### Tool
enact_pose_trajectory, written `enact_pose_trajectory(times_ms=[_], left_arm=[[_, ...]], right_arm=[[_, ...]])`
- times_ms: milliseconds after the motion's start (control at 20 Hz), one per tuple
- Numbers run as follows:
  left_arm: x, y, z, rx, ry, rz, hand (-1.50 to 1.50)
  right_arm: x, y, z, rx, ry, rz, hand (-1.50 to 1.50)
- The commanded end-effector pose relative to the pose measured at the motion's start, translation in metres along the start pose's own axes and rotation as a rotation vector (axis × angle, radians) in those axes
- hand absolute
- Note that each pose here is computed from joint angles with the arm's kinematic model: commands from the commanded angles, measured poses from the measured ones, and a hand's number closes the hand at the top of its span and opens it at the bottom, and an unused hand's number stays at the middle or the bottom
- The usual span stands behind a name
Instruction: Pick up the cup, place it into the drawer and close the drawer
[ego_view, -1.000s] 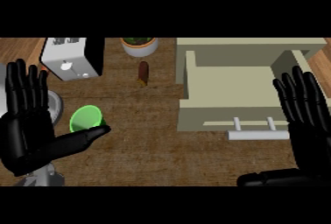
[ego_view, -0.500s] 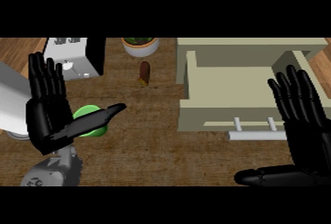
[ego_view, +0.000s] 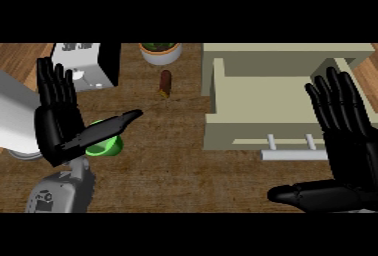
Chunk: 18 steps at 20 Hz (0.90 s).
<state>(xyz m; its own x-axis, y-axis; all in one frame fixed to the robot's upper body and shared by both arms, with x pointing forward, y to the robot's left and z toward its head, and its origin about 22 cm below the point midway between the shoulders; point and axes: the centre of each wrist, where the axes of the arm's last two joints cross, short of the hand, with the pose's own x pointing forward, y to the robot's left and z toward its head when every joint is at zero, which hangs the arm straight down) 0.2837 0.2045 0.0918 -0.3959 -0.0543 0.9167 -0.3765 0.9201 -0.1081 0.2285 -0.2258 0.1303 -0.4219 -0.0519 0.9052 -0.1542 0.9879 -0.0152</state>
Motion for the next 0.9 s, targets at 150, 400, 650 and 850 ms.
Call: enact_pose_trajectory(times_ms=[150,400,650,850], left_arm=[[-0.012,0.004,0.013,0.051,0.041,-0.017,-1.5],[-0.01,0.017,0.037,0.069,0.082,-0.033,-1.5],[-0.042,0.019,0.024,0.103,0.143,-0.048,-1.5],[-0.037,0.054,0.042,0.118,0.154,-0.072,-1.5]], right_arm=[[0.004,-0.001,0.001,-0.019,-0.015,0.004,-1.5],[0.004,0.003,-0.002,-0.006,0.008,0.029,-1.5],[-0.009,0.003,0.005,-0.015,0.01,0.012,-1.5],[0.012,-0.002,-0.001,-0.018,-0.005,0.016,-1.5]])
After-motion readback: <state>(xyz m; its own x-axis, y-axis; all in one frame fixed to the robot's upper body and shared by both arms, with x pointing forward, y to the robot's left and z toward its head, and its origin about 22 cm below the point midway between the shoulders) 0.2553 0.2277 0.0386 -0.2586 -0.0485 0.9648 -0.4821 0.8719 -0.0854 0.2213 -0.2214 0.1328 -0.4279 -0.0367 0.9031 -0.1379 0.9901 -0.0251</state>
